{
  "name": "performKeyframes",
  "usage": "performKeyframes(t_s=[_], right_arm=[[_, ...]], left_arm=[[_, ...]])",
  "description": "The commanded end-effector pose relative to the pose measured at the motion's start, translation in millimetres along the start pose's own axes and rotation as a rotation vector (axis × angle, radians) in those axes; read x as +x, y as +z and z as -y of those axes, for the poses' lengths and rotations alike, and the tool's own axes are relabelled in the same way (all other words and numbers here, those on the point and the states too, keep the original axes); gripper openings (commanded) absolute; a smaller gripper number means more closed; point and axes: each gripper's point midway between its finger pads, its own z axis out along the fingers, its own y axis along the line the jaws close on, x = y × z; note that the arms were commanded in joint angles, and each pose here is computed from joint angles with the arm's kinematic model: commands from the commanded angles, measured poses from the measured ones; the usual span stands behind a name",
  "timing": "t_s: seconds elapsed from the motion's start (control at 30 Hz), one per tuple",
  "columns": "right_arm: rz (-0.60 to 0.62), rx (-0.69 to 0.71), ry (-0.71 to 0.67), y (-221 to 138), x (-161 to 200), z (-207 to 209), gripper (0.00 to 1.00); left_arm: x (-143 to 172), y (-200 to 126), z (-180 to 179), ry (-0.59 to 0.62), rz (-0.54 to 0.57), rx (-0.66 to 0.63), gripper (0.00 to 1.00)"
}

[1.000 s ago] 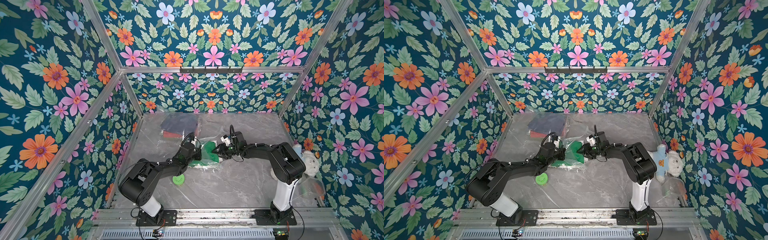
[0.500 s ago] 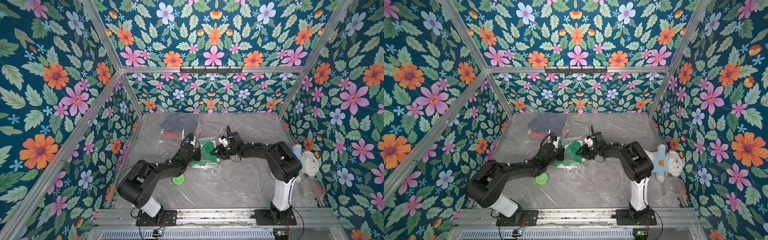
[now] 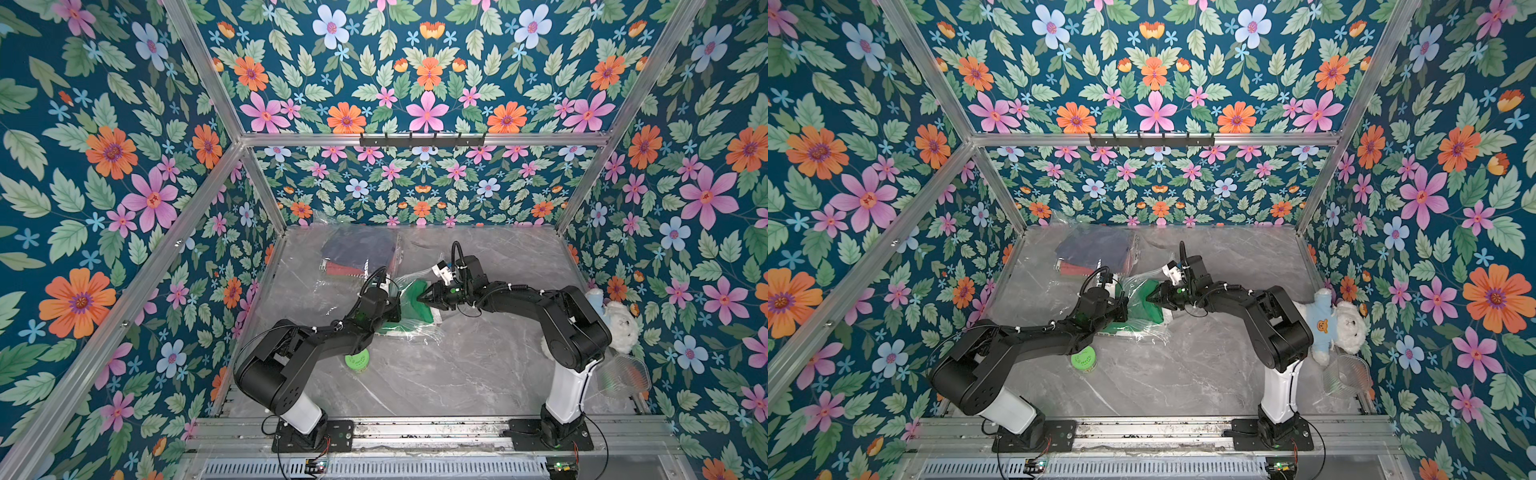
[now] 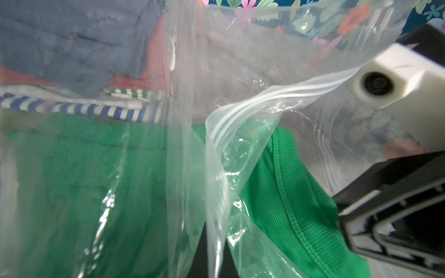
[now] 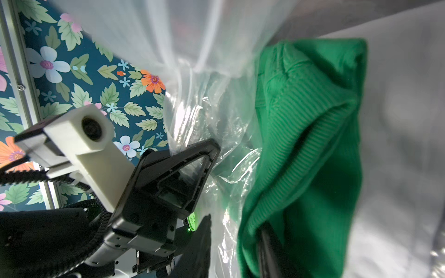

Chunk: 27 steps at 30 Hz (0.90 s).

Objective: Take the tank top out of the vacuum bag
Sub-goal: Take out the tank top from the vacuum bag.

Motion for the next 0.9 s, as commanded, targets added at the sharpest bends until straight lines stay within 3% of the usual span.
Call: performKeyframes(t_s=[0.0,0.27,0.43,0.7,0.87], right_arm=[[0.003,-0.004,0.005,3,-2,1,0.41],[0.013,0.148,0.048,7,0,43,0.64],[-0.006,0.133,0.052,15,1,46,0.67],[-0.01,-0.042,-0.041,12,-3,-11,0.44],[-0.021,-0.108,-0.101,10,-1,-32,0.39]], left_arm=[[-1,-1,-1,-0.006,0.006,-0.007,0.0],[0,-2,-2,-0.008,0.008,-0.008,0.0],[0,-2,-2,-0.009,0.01,-0.007,0.0],[1,-3,-2,-0.011,0.013,-0.007,0.0],[1,-3,-3,-0.014,0.016,-0.009,0.0]])
